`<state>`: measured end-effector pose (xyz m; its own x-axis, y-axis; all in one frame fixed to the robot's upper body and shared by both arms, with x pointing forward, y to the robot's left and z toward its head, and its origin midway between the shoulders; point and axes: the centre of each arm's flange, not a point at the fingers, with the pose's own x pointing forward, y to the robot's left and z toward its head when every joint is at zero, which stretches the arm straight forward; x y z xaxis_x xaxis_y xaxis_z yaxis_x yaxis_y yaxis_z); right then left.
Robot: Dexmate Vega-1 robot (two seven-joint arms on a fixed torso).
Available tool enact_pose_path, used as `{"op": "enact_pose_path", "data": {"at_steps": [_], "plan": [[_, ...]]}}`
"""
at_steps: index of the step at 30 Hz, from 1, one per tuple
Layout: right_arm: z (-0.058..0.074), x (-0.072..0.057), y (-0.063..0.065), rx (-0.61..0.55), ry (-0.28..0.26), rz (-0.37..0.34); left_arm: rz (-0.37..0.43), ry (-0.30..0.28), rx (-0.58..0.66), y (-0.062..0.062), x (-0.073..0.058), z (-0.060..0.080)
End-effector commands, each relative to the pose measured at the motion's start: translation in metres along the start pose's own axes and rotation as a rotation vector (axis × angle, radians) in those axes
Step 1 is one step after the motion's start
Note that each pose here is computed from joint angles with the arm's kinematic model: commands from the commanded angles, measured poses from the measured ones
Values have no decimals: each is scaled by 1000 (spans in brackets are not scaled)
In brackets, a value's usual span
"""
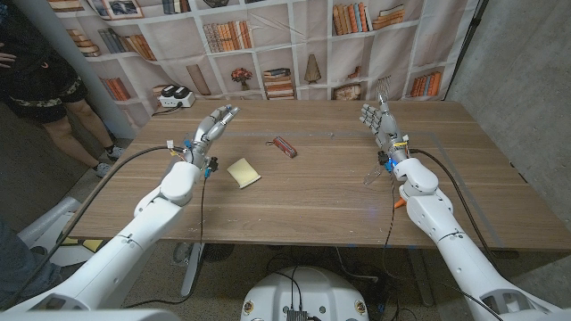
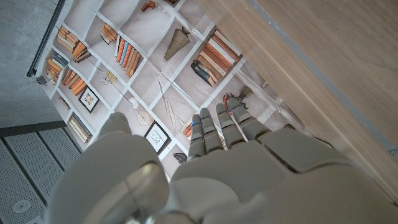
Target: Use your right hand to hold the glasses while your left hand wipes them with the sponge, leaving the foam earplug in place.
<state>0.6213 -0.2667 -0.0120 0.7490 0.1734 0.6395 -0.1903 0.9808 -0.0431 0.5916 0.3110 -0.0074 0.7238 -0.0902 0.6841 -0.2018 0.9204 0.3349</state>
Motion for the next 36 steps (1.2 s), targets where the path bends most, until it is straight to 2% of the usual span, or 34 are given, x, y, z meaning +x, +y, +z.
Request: {"op": "enact_pose_path", "data": {"at_steps": [1,9,15,21,31,36], "plan": [[2,-3,4,-16,6,1,61,-67,137,0,-13,7],[-1,-3,1,2,22,-19,96,-95,229,2,-22,15],[5,-5,1,-9,11,-15,117,-94,278,4,-29,20],[12,-9,7,-24,-1,2,139,-93,359,5,-34,26],[7,-12,11,-3,11,3,168,-104,475,3,-45,33],[9,-12,14,-10,3,16,195,-106,515,2,-51,34]]}}
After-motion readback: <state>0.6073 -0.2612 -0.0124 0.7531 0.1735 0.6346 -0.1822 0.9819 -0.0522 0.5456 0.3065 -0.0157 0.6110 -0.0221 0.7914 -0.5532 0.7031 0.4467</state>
